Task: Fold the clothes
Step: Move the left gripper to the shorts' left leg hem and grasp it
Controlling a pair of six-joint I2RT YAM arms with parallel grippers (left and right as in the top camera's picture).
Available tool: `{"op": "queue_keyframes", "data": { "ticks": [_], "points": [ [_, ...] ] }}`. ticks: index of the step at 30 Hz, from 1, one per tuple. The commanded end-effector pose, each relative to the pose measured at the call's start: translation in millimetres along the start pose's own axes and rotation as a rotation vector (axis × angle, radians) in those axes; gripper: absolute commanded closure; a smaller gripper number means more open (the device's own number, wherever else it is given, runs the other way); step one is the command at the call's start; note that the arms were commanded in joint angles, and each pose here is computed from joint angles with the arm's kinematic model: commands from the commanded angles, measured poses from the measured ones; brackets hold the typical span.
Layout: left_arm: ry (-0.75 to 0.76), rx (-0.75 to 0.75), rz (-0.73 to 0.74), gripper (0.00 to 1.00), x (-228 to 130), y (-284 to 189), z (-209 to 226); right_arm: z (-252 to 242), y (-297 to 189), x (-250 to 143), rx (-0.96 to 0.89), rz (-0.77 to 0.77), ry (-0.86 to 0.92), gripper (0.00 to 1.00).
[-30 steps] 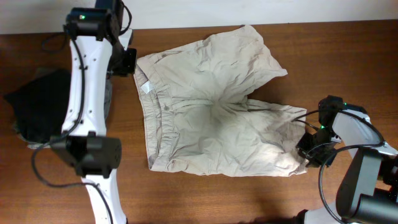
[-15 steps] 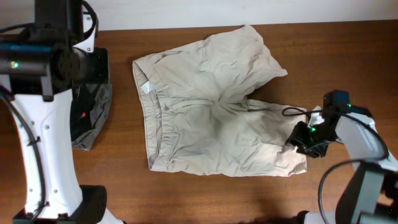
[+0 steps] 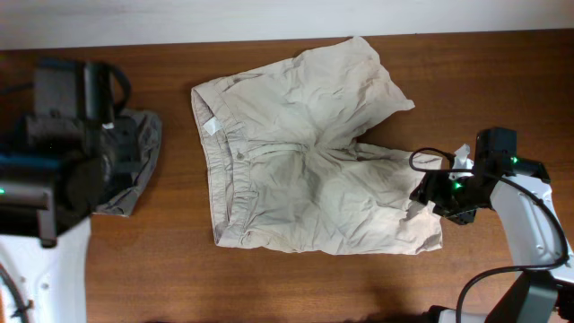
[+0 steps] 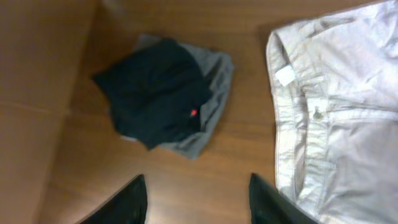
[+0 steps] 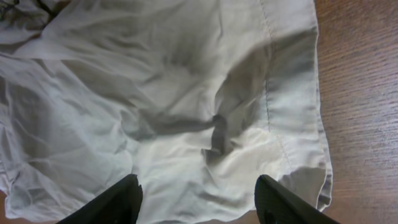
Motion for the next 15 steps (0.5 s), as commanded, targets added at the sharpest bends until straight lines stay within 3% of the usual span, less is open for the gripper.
{"op": "queue_keyframes", "data": {
  "ticks": [1,3,4,10,15],
  "points": [
    [0.021,-0.041,0.183,0.26,-23,65,-27,3,-6,2,0.009,-0.023,-0.019,0.36],
    [0.031,-0.113,0.275,0.05,-43,101,-43,3,-6,1,0.009,-0.016,-0.015,0.34],
    [0.033,-0.16,0.325,0.03,-54,117,-52,3,-6,0,0.009,-0.009,-0.013,0.34],
    [0.0,-0.432,0.566,0.03,-117,179,-86,2,-7,-7,0.004,0.038,0.006,0.33],
    [-0.047,-0.53,0.753,0.03,-162,203,-92,2,-7,-12,0.003,0.068,0.017,0.33]
  ]
}}
Point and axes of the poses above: each gripper's point midway between its finger pads, its own y axis out along the fingers, its own z axis along the line the jaws close on, x = y × z, the point moved 10 cm from there along -y, back along the fingers, and after that the axes turned 8 degrees about -y, right-handed, at the moved point
